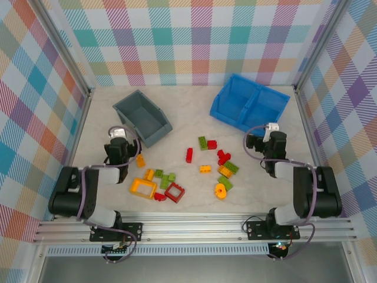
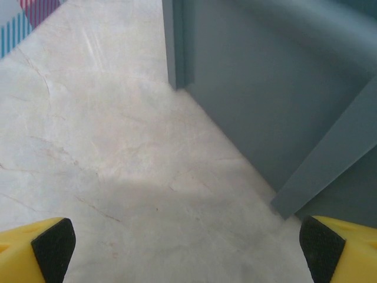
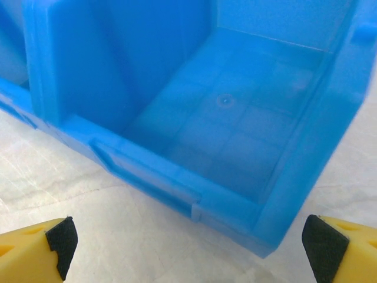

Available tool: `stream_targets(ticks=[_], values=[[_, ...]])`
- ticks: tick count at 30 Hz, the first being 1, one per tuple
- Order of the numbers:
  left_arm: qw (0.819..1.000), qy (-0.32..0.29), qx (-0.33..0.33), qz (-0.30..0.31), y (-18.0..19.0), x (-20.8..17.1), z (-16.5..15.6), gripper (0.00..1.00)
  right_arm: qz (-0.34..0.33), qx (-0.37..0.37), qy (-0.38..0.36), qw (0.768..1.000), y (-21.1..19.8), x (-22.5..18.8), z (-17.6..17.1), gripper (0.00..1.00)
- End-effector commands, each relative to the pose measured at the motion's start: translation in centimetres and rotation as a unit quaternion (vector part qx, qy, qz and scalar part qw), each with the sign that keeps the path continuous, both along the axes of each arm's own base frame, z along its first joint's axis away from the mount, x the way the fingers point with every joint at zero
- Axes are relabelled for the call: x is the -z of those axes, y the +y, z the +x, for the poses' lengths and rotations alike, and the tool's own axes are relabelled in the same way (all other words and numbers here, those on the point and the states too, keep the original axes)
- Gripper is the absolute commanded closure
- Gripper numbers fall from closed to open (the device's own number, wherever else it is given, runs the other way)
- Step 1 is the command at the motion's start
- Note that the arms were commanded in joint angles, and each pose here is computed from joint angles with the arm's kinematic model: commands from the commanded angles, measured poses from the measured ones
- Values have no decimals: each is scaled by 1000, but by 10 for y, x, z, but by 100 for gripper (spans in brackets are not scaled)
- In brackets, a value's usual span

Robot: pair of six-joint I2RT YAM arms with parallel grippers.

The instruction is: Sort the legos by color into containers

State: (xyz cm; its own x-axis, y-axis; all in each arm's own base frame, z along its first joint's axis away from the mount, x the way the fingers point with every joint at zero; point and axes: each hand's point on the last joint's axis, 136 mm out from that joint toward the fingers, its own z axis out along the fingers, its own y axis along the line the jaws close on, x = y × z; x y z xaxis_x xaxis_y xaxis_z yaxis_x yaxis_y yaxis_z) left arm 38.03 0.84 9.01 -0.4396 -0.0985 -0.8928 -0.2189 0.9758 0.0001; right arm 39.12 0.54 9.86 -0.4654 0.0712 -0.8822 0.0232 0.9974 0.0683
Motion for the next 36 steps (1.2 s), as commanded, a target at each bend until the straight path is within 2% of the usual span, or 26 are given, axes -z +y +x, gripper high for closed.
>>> stream_targets(ticks=[1, 4, 6, 7, 8, 10, 11, 13, 15, 17, 22, 25, 29, 33, 36], values=[[998, -67, -9, -4, -5, -103, 0, 0, 0, 29, -69, 997, -7, -101, 0, 0], [992, -115, -49, -35, -1, -176, -19, 0, 36, 28, -159, 986, -3, -198, -17, 0], [984, -73, -115, -116, 7, -186, -33, 0, 113, 99, -112, 982, -15, -219, -24, 0], [977, -29, -151, -150, 10, -182, -44, 0, 147, 149, -60, 976, -23, -213, -30, 0], [974, -9, -152, -167, 7, -181, -40, 0, 167, 181, -17, 969, -27, -203, -33, 0], [970, 55, -113, -209, -5, -175, -20, 0, 154, 142, 45, 977, -15, -193, -21, 0], [961, 110, -132, -216, -2, -164, -13, 0, 148, 145, 94, 974, -13, -181, -17, 7], [946, 205, -158, -197, 2, -140, -3, 3, 142, 160, 164, 963, -13, -162, -9, 13], [937, 247, -155, -193, -2, -123, 9, 4, 154, 126, 208, 958, 2, -148, 5, 17], [935, 254, -149, -198, -5, -110, 20, 3, 175, 98, 235, 951, 17, -135, 22, 19], [926, 286, -140, -201, -9, -81, 38, 5, 197, 89, 292, 932, 30, -88, 60, 24], [926, 293, -129, -200, -11, -70, 46, 5, 200, 76, 314, 925, 40, -61, 83, 22], [925, 303, -125, -193, -11, -58, 51, 8, 176, 54, 305, 935, 53, -51, 107, 21], [925, 306, -117, -195, -13, -51, 51, 12, 183, 56, 291, 937, 54, -51, 118, 21], [925, 311, -117, -186, -12, -46, 50, 16, 183, 73, 313, 929, 52, -39, 124, 26]])
